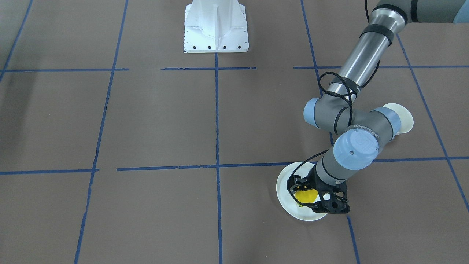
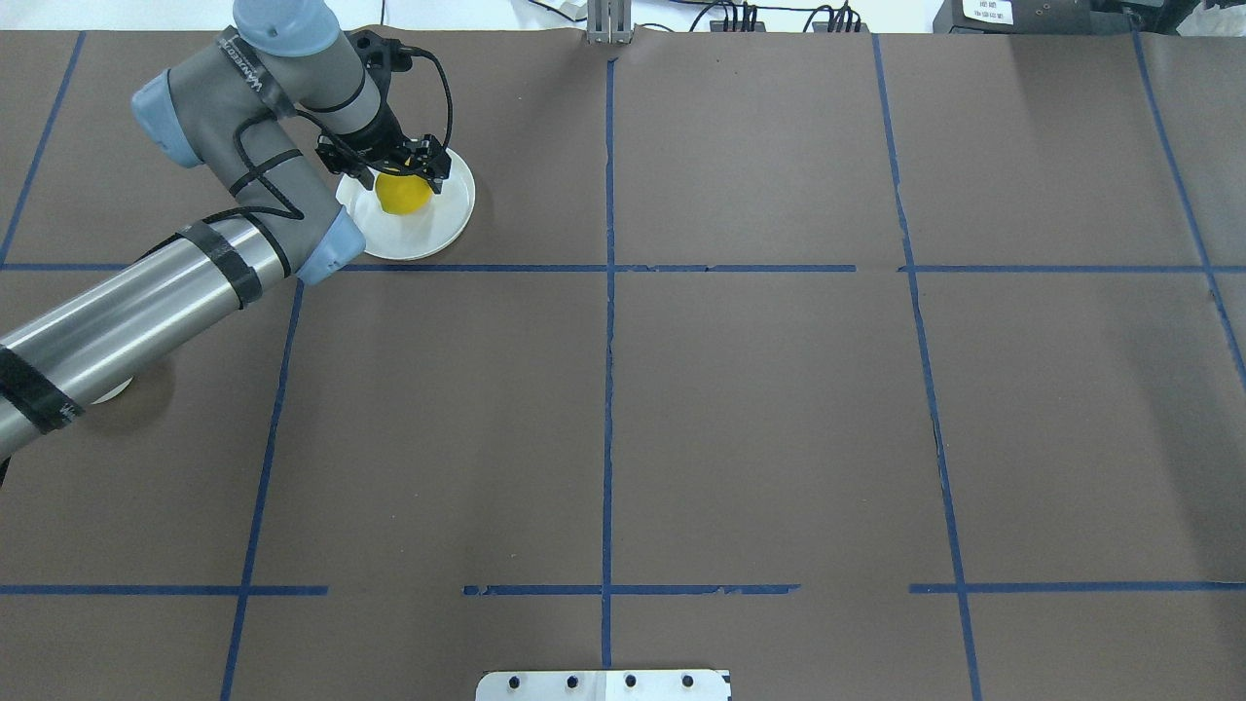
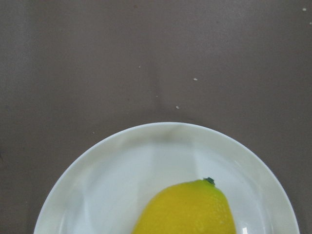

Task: Move lemon from plate to bowl
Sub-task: 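Lower the left gripper and close it around the lemon, then lift the lemon with the left gripper and carry it toward the white bowl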

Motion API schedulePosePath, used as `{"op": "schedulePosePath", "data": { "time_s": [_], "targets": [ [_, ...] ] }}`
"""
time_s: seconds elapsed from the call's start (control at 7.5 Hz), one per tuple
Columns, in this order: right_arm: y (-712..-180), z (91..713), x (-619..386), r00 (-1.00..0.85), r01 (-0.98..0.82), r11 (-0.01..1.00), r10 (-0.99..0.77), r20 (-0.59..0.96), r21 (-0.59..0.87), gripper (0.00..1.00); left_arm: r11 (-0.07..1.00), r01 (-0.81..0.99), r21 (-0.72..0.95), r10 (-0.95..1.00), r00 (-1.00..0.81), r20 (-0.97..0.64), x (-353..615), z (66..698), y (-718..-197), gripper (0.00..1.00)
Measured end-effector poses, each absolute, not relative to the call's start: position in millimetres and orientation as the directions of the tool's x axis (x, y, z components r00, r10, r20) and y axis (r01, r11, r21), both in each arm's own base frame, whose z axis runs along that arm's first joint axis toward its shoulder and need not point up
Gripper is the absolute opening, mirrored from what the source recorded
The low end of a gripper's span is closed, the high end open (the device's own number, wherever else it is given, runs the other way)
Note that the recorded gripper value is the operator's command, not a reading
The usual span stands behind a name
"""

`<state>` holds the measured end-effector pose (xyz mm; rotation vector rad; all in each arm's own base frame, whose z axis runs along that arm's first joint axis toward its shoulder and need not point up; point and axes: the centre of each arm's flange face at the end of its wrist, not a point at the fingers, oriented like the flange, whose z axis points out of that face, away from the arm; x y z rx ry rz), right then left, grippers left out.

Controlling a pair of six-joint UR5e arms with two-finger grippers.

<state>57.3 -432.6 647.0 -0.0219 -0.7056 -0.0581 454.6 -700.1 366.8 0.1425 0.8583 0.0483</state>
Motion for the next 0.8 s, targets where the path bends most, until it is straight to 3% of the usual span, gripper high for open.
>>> {"op": "schedulePosePath", "data": {
  "time_s": [0.13,0.4,0.8],
  "targets": [
    [-432.6,647.0,57.3,0.760,0.061,0.998,-0.046,0.649,0.000,1.00,0.989,0.011,0.145,0.102,0.653,-0.750,456.9,367.5,-698.5,0.00],
    [-432.6,646.9,57.3,0.760,0.061,0.998,-0.046,0.648,0.000,1.00,0.988,0.018,0.151,0.104,0.647,-0.755,445.8,363.7,-703.4,0.00],
    [-432.6,647.1,57.4,0.761,0.061,0.998,-0.046,0.648,-0.001,1.00,0.989,0.063,0.137,0.071,0.607,-0.791,354.7,359.0,-691.8,0.00]
  ]
}}
